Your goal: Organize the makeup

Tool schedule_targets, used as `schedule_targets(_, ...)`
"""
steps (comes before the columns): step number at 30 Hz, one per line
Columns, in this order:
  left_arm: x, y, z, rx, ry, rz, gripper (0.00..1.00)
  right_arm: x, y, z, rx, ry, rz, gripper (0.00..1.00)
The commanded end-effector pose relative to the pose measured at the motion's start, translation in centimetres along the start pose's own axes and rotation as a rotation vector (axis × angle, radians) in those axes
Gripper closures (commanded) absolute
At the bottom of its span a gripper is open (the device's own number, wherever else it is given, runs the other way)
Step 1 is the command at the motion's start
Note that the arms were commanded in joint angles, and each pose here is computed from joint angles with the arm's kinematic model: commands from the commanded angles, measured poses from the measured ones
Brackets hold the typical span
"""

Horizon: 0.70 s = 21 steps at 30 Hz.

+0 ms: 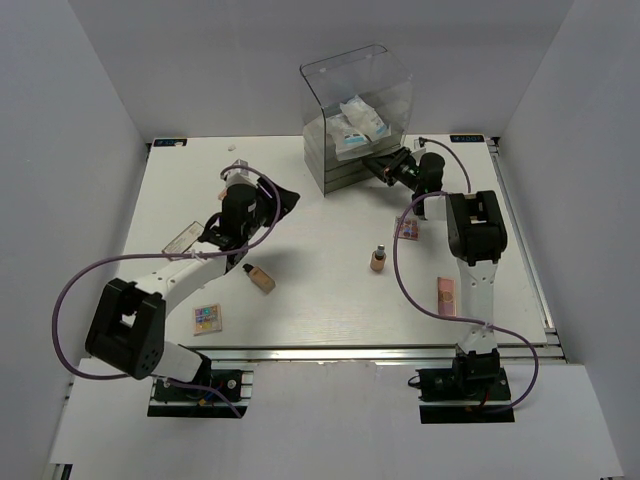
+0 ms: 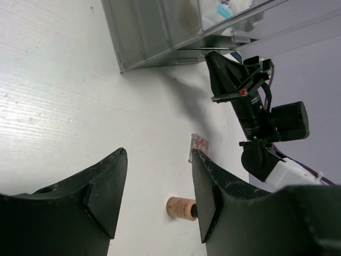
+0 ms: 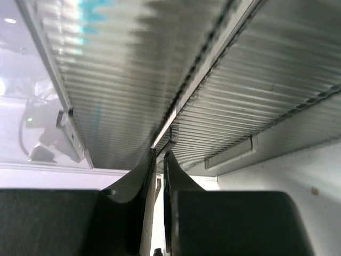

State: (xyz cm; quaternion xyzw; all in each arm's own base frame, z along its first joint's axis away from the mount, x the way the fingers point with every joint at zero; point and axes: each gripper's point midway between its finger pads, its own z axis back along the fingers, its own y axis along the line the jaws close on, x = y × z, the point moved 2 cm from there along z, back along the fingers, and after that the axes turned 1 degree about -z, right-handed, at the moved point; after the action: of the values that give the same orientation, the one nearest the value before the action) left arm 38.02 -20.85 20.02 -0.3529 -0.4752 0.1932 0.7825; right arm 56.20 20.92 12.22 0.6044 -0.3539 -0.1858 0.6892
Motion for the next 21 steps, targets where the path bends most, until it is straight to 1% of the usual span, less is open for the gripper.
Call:
schedule_targets(1,1.1,-0.6,1.6,-0.015,-0.055,0.009,0.39,0.3,2.7,0.8,0.048,-0.03,0.079,0.94)
schedule_targets(4,1.1,-0.3,2.3,-0.01,-0.068,0.025,0.38,0.0,2.8,1.8,0.046,-0.025,0.079,0.95)
schedule_targets(5,0.8,0.3,2.4,0.003,-0.066,0.028,0.38,-0.5,2.1,2.4,0.028,-0.018,0.068,0.95)
schedule_targets(6,0.7,0.5,2.6,0.009,-0.071,0.035,0.38,-0.4,2.5,2.9,0.031,-0.019,0.072,0.95)
schedule_targets(9,0.6,1.2,3.4,0.025,-0.083,0.045,0.37,-1.1,1.5,4.6,0.004,-0.008,0.065,0.95)
schedule_targets(10,0.8,1.2,3.8,0.024,-0.091,0.048,0.36,-1.1,2.0,5.1,0.006,-0.009,0.074,0.95)
schedule_targets(12,0.3,2.1,4.3,0.056,-0.083,0.043,0.32,-1.5,1.8,6.4,-0.013,-0.008,0.078,0.94)
schedule_targets(14,0.2,2.8,5.0,0.085,-0.088,0.041,0.3,-2.1,1.1,7.3,-0.039,0.004,0.074,0.93)
schedule_targets(15,0.1,3.1,5.3,0.098,-0.089,0.04,0.28,-2.2,1.4,7.5,-0.037,0.006,0.079,0.93)
schedule_targets(17,0.1,3.8,6.0,0.126,-0.094,0.041,0.27,-2.4,1.3,8.0,-0.045,0.008,0.081,0.92)
schedule_targets(19,-0.4,4.9,6.6,0.168,-0.085,0.043,0.27,-2.7,1.3,8.3,-0.052,0.015,0.089,0.91)
schedule_targets(21,-0.6,5.4,7.2,0.189,-0.085,0.058,0.26,-2.7,1.2,8.4,-0.061,0.023,0.092,0.83)
